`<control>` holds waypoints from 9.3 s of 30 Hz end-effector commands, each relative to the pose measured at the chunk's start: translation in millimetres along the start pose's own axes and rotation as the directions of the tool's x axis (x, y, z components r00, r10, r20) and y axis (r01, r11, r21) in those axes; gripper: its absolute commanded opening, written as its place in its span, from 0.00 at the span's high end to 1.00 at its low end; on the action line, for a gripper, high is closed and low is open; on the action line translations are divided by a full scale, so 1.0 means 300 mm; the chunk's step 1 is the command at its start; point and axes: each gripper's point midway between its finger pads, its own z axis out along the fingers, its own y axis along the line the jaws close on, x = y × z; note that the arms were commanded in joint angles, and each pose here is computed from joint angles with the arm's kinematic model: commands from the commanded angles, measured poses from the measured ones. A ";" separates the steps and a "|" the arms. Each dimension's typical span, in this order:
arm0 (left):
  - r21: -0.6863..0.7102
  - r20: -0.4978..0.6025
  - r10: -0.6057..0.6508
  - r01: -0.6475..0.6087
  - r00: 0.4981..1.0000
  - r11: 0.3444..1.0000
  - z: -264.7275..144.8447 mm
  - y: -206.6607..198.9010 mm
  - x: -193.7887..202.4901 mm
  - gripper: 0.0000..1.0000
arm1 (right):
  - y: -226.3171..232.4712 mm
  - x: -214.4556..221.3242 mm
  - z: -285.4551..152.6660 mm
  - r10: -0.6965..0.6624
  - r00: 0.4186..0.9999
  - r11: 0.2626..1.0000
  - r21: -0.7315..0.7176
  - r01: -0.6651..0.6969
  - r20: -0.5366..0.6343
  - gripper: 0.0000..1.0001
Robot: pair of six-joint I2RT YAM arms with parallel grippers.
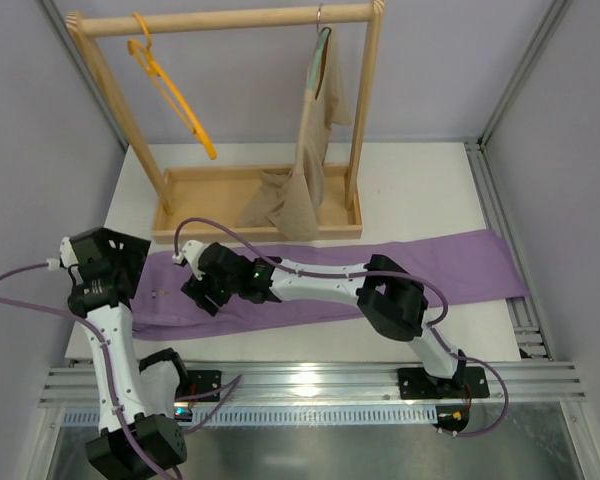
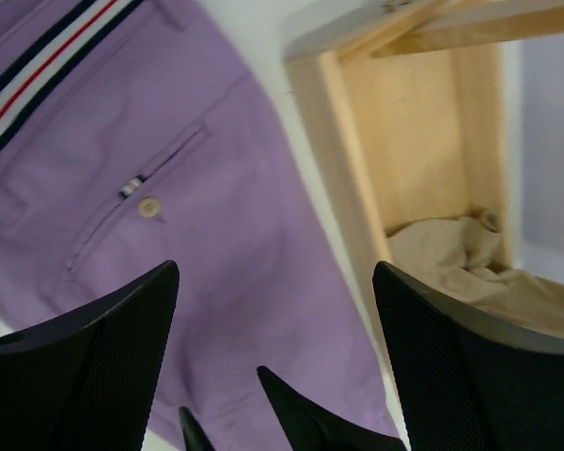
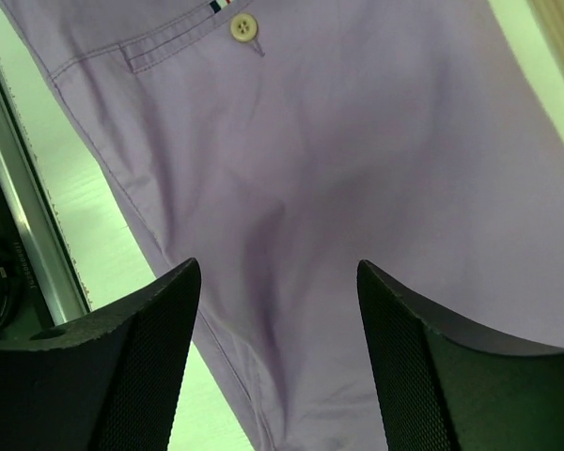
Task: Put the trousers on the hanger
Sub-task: Fold the trousers
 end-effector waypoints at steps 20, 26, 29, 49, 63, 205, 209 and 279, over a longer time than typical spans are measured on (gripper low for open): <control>-0.498 0.268 -0.224 0.334 0.937 0.800 0.029 0.537 -0.028 0.00 | -0.015 0.148 -0.089 0.128 0.992 0.989 -0.071 -0.128 -0.010 0.33; -0.478 0.233 -0.246 0.331 0.941 0.814 0.130 0.582 -0.011 0.05 | -0.022 0.120 -0.105 0.134 0.991 0.989 -0.068 -0.133 0.011 0.32; -0.456 0.209 -0.268 0.337 0.940 0.824 0.174 0.586 -0.007 0.13 | -0.024 0.124 -0.111 0.141 0.990 0.988 -0.068 -0.140 0.014 0.33; -0.057 0.189 -0.175 0.189 0.966 0.980 0.227 0.350 -0.107 1.00 | -0.074 0.212 -0.081 0.206 0.979 0.977 -0.059 -0.206 0.001 0.33; 0.245 0.152 -0.231 0.189 0.961 0.951 0.241 0.239 -0.059 1.00 | -0.074 0.315 -0.039 0.237 0.971 0.968 -0.077 -0.240 -0.042 0.33; 0.018 -0.362 0.257 -0.269 0.896 0.963 0.251 0.098 0.326 0.28 | -0.751 0.800 -1.454 0.276 0.176 -0.348 0.269 -0.898 0.945 0.29; -0.126 -0.412 0.186 -0.258 0.892 0.958 0.319 0.190 0.324 0.28 | -0.806 0.846 -1.536 0.218 0.175 -0.388 0.250 -0.887 0.960 0.28; -0.198 -0.183 0.271 -0.305 0.945 0.932 0.294 0.000 0.026 0.28 | -0.973 1.050 -1.610 0.598 0.497 -0.489 0.777 -0.395 0.629 0.96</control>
